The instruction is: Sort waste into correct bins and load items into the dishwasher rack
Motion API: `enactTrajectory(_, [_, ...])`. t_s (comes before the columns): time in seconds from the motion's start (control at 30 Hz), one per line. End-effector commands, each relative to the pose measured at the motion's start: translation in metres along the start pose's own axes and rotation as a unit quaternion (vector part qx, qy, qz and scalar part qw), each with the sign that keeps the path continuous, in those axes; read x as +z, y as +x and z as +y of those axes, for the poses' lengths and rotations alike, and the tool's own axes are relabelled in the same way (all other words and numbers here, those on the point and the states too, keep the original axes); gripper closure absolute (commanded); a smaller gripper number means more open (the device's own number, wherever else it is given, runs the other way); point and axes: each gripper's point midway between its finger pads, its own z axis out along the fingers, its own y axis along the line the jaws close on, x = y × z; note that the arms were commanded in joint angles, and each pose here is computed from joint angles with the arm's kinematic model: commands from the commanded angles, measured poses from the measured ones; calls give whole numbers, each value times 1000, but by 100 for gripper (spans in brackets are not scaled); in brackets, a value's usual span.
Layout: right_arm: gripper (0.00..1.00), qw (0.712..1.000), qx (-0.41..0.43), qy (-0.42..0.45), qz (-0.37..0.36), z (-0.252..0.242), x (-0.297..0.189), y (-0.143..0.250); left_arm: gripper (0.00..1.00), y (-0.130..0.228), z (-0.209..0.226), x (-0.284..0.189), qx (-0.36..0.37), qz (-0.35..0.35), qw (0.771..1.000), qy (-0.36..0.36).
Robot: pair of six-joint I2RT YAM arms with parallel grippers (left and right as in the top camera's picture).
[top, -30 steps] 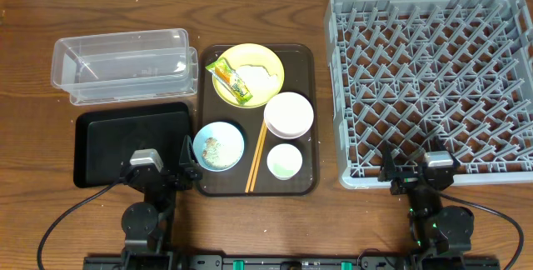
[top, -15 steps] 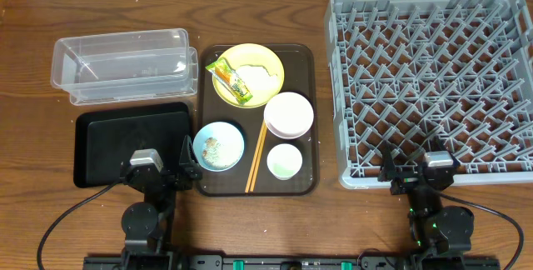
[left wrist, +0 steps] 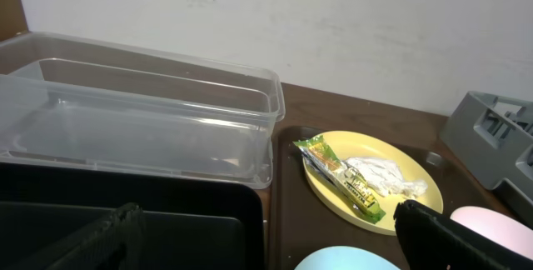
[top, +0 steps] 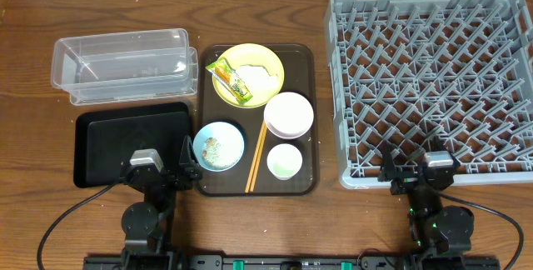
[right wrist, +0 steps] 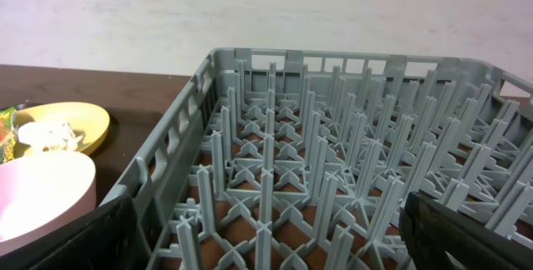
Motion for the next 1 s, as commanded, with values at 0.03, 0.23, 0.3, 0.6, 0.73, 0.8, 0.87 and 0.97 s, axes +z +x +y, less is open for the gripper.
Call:
enactTrajectory(0.03, [1, 1000, -5, -3, -2, 1, 0, 0, 2, 15, 10, 1, 6, 22, 999, -24])
enactTrajectory(0.23, [1, 1000, 22, 3, -1, -1, 0, 0, 2, 15, 10, 1, -4, 22, 999, -24])
enactTrajectory(0.3, [1, 1000, 23, 7, -2, -3, 0, 0, 2, 14, 10, 0, -14, 23, 999, -25])
enactTrajectory(0.6, [1, 999, 23, 38, 5, -13, -5, -21, 2, 1, 8, -11, -14, 94, 995, -42])
enactTrajectory(0.73, [1, 997, 40, 39, 45, -13, -3, -24, 2, -12, 5, -12, -10, 141, 988, -54])
enactTrajectory(0.8, [1, 995, 53, 41, 73, -14, 0, -27, 2, -20, 3, -10, -8, 170, 984, -61])
enactTrajectory(0.87, [1, 992, 58, 42, 99, -14, 4, -29, 2, -25, 1, -7, -6, 201, 977, -68])
enactTrajectory(0.97, [1, 986, 59, 37, 151, -11, 11, -32, 2, -35, -7, 0, -6, 250, 966, -66])
